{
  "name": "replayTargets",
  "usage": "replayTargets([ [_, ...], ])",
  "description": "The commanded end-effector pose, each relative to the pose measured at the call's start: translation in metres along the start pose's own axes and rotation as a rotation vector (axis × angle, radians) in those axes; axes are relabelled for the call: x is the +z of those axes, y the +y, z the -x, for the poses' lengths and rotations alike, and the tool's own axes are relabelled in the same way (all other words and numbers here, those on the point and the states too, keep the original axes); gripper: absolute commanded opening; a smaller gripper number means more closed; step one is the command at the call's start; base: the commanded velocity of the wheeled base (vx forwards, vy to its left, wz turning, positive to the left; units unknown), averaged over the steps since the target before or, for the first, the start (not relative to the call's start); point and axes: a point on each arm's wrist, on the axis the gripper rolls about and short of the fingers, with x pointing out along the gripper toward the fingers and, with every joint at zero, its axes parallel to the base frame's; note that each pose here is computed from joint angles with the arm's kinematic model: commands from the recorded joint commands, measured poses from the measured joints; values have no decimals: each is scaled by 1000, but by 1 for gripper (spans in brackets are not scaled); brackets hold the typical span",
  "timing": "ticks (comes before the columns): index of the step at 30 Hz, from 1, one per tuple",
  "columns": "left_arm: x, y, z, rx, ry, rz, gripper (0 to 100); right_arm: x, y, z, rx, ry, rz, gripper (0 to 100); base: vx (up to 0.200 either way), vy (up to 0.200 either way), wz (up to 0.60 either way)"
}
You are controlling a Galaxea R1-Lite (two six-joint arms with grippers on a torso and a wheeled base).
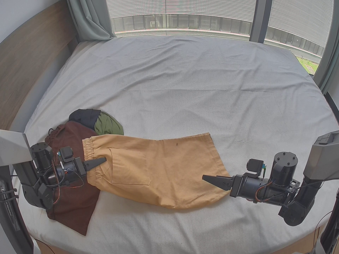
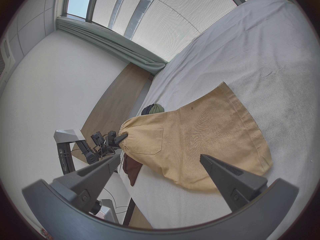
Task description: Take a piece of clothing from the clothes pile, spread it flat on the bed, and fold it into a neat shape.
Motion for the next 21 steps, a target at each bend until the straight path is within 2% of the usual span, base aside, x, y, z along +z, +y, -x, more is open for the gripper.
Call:
replayTargets([
  [1,-2,-10,-7,-7,2,-16,0,-1,0,0,-1,2,0,100,0,0,0],
  [8,-9,-17,-20,-11,17,-19,0,0,0,0,1,0,1,100,0,0,0],
  [18,-17,-27,-45,-76,64,-42,0,0,0,0,1,0,1,100,0,0,0],
  [21,-19,-32,-50,-95,78,-19,0,0,-1,0,-1,-2,0,100,0,0,0],
])
